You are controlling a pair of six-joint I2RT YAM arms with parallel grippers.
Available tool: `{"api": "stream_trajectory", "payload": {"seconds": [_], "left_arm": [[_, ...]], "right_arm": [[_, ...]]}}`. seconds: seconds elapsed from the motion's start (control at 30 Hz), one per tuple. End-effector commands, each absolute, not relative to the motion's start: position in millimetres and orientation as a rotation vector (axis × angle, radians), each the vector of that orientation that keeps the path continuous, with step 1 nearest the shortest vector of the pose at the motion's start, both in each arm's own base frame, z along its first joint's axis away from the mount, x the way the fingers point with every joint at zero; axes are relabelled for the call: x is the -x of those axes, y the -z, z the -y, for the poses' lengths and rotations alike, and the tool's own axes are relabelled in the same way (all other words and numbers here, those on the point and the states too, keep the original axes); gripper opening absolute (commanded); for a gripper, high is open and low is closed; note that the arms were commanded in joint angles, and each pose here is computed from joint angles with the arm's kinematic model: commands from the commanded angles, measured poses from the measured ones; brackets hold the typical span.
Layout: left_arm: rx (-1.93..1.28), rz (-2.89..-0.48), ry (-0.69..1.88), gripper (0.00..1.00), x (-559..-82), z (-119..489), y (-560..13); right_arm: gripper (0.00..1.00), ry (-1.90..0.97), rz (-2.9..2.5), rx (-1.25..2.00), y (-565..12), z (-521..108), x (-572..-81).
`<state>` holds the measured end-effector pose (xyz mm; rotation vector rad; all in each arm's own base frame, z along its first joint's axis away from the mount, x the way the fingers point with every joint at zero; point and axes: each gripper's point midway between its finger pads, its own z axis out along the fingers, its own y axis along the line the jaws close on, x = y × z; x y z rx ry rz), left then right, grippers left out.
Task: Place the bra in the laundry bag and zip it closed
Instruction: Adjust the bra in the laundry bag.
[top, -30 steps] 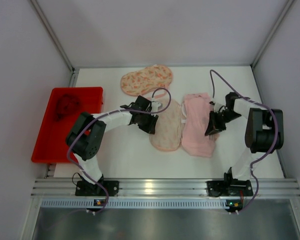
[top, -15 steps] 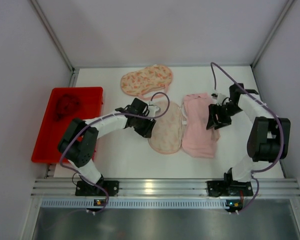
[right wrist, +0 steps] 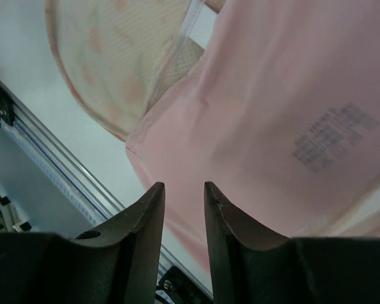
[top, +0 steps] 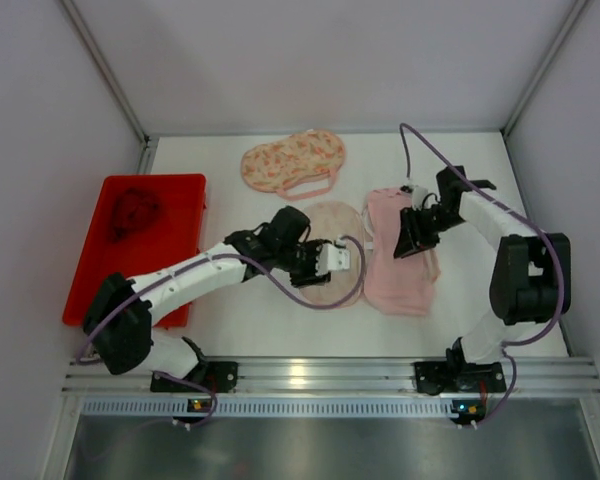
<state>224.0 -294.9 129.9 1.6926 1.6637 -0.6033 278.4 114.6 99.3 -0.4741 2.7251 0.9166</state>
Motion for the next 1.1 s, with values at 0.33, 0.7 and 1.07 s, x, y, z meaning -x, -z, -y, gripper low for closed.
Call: {"api": "stream_trajectory", "payload": {"seconds": [0.33, 0.7, 1.07], "left_arm": [[-2.337, -0.784, 0.742, 0.27, -102.3, 415.9, -98.7], [-2.345, -0.953, 0.774, 0.31, -112.3, 470.2, -56.1], [-2.149, -1.045, 0.543, 0.41, -158.6, 494.8, -47.2]], "right_arm": [[0.30, -0.910, -2.810, 0.351, -33.5, -127.0, -304.8], [0.28, -0.871, -2.859, 0.287, -12.8, -127.9, -302.2], [0.28, -0.849, -2.867, 0.311, -12.3, -126.6, -297.8]]}}
